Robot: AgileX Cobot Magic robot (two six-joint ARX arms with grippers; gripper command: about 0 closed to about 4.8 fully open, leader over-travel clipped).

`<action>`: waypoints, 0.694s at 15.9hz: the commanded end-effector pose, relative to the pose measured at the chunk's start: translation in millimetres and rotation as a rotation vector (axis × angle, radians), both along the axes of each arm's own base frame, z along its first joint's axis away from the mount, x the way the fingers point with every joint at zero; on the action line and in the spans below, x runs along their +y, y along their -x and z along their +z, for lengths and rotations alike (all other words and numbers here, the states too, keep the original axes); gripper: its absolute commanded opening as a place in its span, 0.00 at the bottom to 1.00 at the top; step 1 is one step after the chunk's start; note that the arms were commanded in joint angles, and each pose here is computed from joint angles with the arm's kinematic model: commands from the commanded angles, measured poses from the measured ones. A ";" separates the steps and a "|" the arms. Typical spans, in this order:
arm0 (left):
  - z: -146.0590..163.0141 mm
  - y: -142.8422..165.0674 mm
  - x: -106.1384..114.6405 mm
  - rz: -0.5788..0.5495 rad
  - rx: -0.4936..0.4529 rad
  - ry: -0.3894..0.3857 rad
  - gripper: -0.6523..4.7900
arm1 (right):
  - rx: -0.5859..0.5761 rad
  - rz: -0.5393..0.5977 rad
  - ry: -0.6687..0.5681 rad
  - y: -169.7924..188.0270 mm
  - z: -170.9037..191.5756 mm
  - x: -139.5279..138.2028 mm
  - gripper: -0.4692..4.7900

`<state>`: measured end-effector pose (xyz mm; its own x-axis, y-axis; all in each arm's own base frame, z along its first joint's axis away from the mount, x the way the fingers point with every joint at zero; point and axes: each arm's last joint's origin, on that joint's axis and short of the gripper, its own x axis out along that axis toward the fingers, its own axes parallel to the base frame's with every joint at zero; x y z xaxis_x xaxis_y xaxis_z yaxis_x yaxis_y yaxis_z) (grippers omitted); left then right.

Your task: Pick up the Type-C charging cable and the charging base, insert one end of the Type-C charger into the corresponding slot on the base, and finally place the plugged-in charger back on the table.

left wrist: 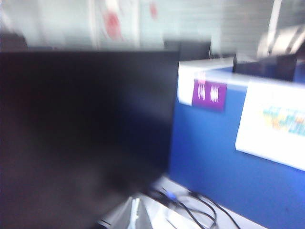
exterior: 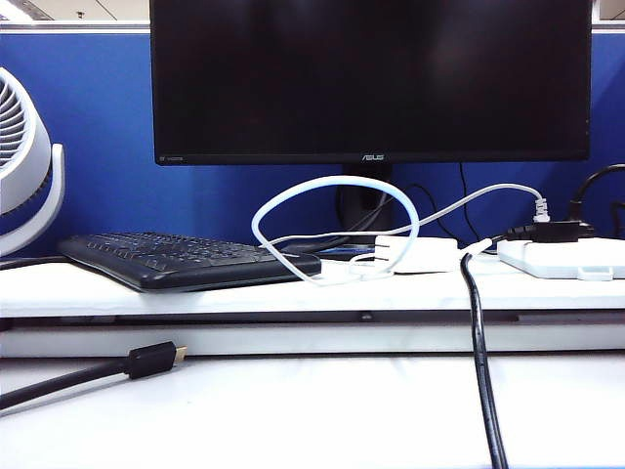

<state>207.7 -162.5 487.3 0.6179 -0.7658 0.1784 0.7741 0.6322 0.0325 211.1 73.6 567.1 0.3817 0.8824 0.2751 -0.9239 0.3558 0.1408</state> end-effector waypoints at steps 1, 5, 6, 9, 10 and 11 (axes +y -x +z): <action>24.5 68.3 52.2 0.054 -0.066 -0.056 0.11 | -0.063 -0.274 0.045 48.6 6.9 -16.4 0.08; 18.3 173.9 135.3 0.207 -0.027 -0.086 0.11 | -0.052 -0.556 0.230 123.6 -6.9 -40.8 0.08; 7.1 197.0 153.3 0.232 0.008 -0.113 0.11 | -0.054 -0.575 0.263 136.1 -17.1 -44.2 0.08; -44.2 237.5 186.8 0.327 0.104 -0.174 0.11 | -0.052 -0.594 0.265 152.0 -72.5 -48.6 0.08; -62.8 241.7 189.9 0.327 0.124 -0.165 0.11 | -0.065 -0.596 0.255 152.2 -93.3 -48.7 0.08; -83.1 241.5 189.8 0.323 0.159 -0.148 0.11 | -0.067 -0.596 0.241 150.5 -116.6 -48.3 0.08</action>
<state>-35.2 28.2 414.1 0.8403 -0.5412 -0.0306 0.5418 0.8369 0.0771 60.6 25.3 461.1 0.8198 0.5663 0.0852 -0.5642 0.8242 -0.0496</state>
